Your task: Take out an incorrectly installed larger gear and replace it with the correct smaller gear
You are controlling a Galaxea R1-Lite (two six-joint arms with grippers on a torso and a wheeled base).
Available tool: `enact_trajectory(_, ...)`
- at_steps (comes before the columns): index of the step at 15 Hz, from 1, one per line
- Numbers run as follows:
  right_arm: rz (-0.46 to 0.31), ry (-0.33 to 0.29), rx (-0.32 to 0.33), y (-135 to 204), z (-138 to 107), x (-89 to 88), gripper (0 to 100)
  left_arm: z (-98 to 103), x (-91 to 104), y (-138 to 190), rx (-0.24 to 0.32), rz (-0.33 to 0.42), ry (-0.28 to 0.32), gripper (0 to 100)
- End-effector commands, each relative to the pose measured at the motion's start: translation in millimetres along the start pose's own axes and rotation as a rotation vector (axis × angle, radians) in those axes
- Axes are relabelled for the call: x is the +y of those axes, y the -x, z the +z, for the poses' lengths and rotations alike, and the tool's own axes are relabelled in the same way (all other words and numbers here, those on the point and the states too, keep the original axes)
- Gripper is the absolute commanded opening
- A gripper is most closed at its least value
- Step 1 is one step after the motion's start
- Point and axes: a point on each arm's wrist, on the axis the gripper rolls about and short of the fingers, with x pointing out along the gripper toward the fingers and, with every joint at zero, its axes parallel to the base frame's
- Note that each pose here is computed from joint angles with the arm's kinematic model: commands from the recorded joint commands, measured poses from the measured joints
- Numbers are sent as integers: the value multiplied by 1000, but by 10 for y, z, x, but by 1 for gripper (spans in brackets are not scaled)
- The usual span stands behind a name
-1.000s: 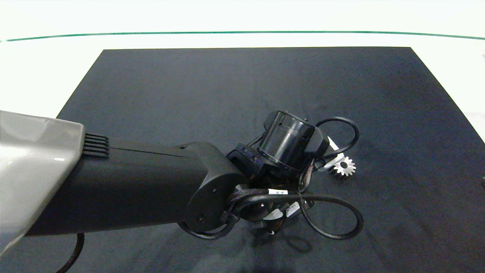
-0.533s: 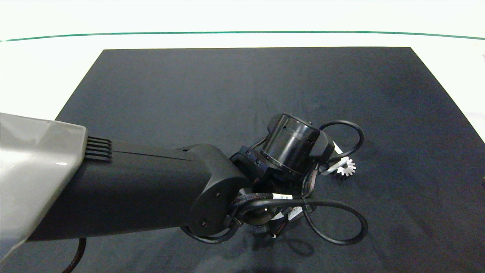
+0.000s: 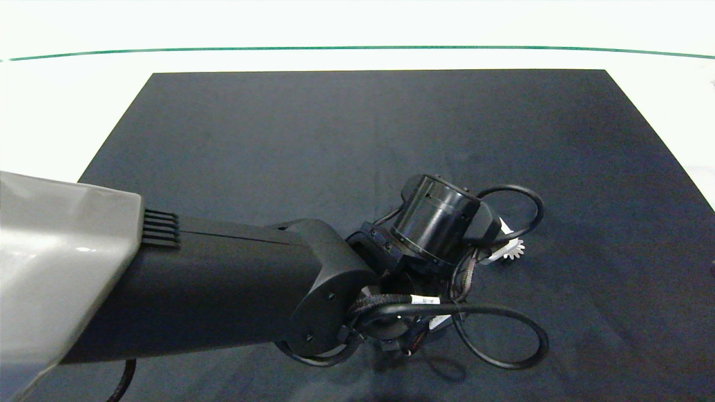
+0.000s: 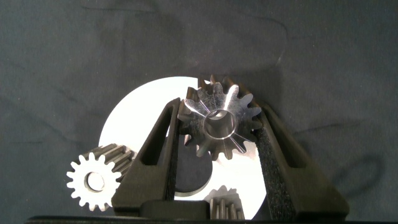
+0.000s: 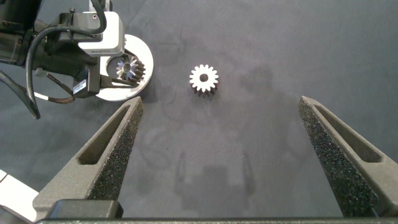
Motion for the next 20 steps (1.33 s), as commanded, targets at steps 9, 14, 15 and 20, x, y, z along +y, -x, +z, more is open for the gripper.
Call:
enact_trajectory(9,5,-3,6,1,-25,6,100,36,20,-52,-3,11,3,22)
enact_trajectory(14,6,-3,11,-1,-41,9,100,31,10,-56,2,8,0,22)
enact_trajectory(15,7,-4,12,-3,-44,9,100,27,10,-50,7,6,-2,22)
enact_trajectory(20,10,-10,13,-2,-52,11,100,20,25,-60,10,9,0,100)
